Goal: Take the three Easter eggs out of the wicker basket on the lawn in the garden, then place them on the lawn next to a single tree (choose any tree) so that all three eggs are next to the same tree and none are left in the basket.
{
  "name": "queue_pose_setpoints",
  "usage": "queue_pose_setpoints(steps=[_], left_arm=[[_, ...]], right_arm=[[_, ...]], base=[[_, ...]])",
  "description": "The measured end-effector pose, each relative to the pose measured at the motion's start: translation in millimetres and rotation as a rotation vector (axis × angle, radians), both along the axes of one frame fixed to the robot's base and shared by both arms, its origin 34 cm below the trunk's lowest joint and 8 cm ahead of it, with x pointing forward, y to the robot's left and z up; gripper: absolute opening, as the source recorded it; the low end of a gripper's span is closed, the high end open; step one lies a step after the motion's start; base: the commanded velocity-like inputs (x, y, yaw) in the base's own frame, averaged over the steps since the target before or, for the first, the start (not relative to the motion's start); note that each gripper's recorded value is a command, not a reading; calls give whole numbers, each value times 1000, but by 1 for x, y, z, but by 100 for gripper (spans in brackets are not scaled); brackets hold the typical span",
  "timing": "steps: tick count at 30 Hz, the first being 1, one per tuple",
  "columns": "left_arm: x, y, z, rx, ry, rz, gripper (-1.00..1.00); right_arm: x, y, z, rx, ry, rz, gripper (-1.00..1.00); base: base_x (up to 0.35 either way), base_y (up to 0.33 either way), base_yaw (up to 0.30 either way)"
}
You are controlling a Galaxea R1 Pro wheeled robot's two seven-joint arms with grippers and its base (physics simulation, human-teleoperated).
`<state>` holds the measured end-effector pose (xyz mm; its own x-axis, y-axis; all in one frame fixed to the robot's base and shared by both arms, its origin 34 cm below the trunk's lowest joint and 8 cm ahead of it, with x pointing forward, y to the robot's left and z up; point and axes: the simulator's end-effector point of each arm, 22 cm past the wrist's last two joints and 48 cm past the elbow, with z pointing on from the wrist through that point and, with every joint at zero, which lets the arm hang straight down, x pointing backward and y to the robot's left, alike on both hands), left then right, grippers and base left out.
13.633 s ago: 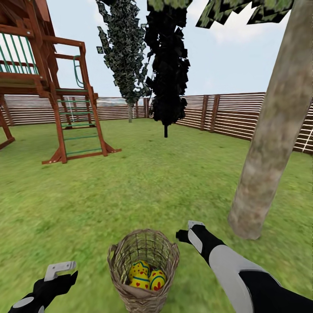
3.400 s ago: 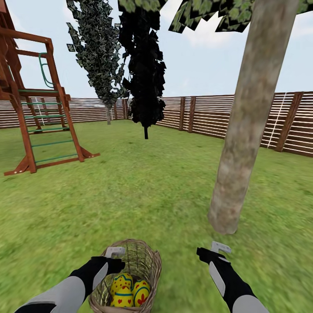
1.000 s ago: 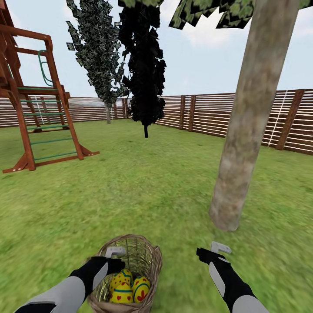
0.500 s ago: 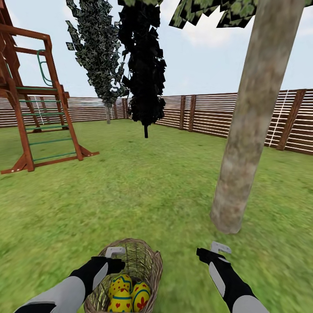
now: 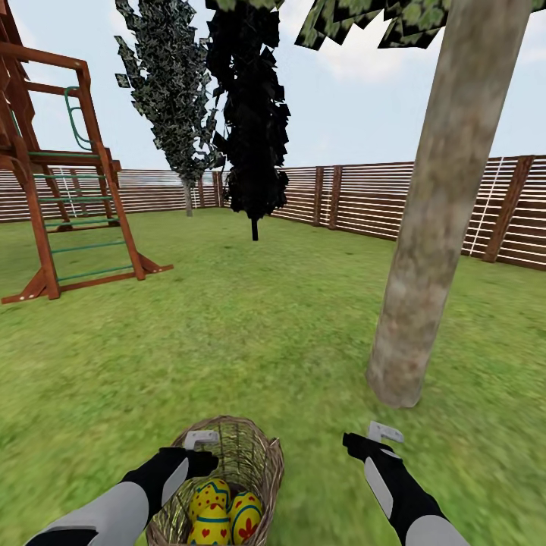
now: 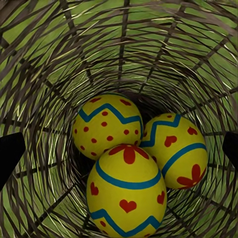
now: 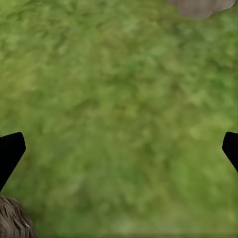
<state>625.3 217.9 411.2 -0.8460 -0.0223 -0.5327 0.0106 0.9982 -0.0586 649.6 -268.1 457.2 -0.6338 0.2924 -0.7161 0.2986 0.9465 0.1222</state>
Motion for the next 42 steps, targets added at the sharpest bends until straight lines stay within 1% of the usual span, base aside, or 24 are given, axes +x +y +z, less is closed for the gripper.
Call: queue_pose_setpoints(steps=[2, 18, 20, 21, 22, 25, 30, 33, 42], left_arm=[[0, 0, 0, 0, 1, 0, 100], [-11, 0, -37, 2, 13, -1, 100], [-12, 0, -41, 2, 14, -1, 100], [-13, 0, -43, 2, 14, -1, 100], [-13, 0, -46, 2, 15, -1, 100], [-14, 0, -50, 2, 14, -1, 100], [-14, 1, -50, 3, 15, 0, 100], [-14, 0, -50, 3, 15, 0, 100], [-20, -2, -70, 0, 15, -3, 100]], right_arm=[[0, 0, 0, 0, 0, 0, 100], [-6, 1, -32, 0, -8, 1, 100], [-2, 2, -29, -1, -27, 3, 100], [1, 1, -19, -5, -62, 1, 100], [-2, -2, -16, -9, -85, -2, 100], [-15, -6, -10, -16, -109, -4, 100], [-22, -9, 4, -18, -125, -1, 100], [-23, -9, 7, -18, -128, -1, 100], [-30, -8, -11, -17, -129, 1, 100]], base=[[0, 0, 0], [0, 0, 0], [0, 0, 0], [0, 0, 0], [0, 0, 0], [0, 0, 0], [0, 0, 0], [0, 0, 0], [0, 0, 0]])
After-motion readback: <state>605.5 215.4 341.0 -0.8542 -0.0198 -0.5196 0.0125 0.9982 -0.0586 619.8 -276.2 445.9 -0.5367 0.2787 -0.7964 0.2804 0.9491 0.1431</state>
